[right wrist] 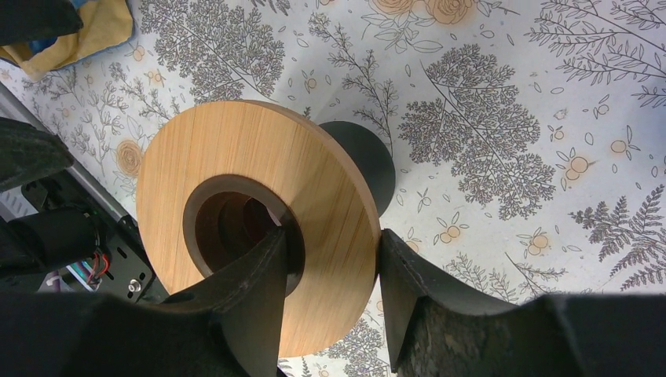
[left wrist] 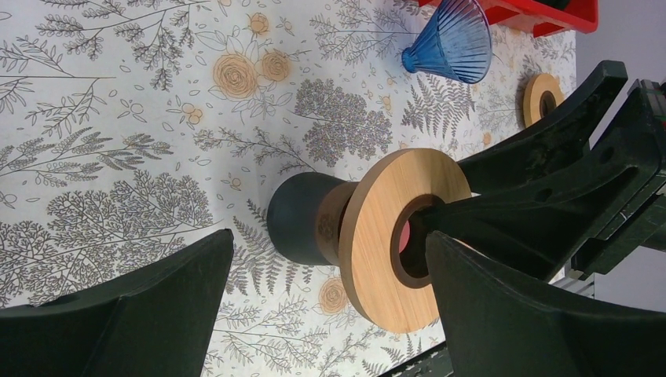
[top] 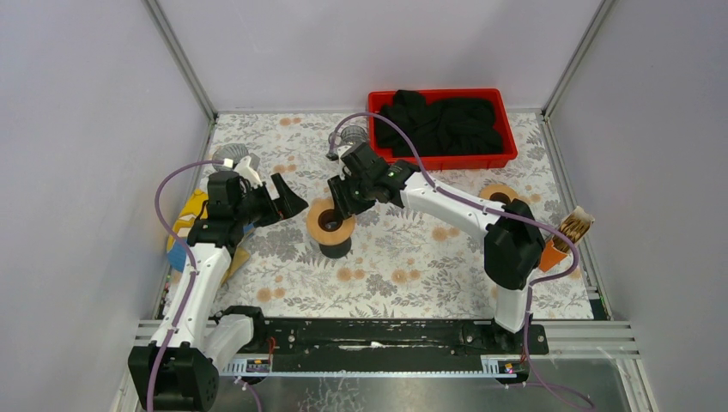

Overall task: Place the coffee filter in the dripper
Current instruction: Place the dripper holder onto the coffee server.

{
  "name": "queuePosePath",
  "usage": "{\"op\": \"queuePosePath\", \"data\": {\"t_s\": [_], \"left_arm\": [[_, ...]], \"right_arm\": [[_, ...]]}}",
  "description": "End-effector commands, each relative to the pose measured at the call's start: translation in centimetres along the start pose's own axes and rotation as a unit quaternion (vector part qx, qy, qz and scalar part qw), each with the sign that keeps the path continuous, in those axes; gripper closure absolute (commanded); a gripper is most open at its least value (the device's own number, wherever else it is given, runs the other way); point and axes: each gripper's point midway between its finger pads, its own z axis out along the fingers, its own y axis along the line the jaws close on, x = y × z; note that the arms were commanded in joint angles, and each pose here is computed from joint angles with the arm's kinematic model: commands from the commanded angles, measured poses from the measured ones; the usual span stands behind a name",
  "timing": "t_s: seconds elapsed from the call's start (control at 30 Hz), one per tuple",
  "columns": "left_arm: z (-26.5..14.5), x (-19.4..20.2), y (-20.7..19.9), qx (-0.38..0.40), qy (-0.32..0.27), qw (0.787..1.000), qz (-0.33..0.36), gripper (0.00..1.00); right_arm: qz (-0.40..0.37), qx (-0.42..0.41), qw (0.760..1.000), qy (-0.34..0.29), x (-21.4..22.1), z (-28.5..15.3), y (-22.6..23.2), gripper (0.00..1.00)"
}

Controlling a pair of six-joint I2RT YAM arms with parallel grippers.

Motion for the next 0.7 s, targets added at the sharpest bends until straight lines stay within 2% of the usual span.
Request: {"op": "queuePosePath", "data": {"t_s": [0.0, 0.23, 0.47, 0.67], "left_arm": [[-0.4, -0.3, -0.5, 0.016, -0.001, 1.000, 0.012, 0.00], [-0.2, 0.0, -0.6, 0.022, 0.004, 1.000, 0.010, 0.00], [-0.2, 0.1, -0.7, 0.025, 0.007, 1.000, 0.010, 0.00], [-0.1, 0.3, -0.7, 0.028, 0.010, 1.000, 0.010, 0.00]], "right_arm": [[-0.013, -0.009, 0.999, -0.033, -2.3, -1.2, 1.3, 0.54], [-0.013, -0.006, 0.999, -0.036, -2.3, -1.4, 1.2, 0.49], [-0.017, -0.014, 0.999, -0.042, -2.5, -1.9, 1.6, 0.39], [-0.020, -0.029, 0.998, -0.050, -2.9, -2.4, 2.4, 0.38]]}}
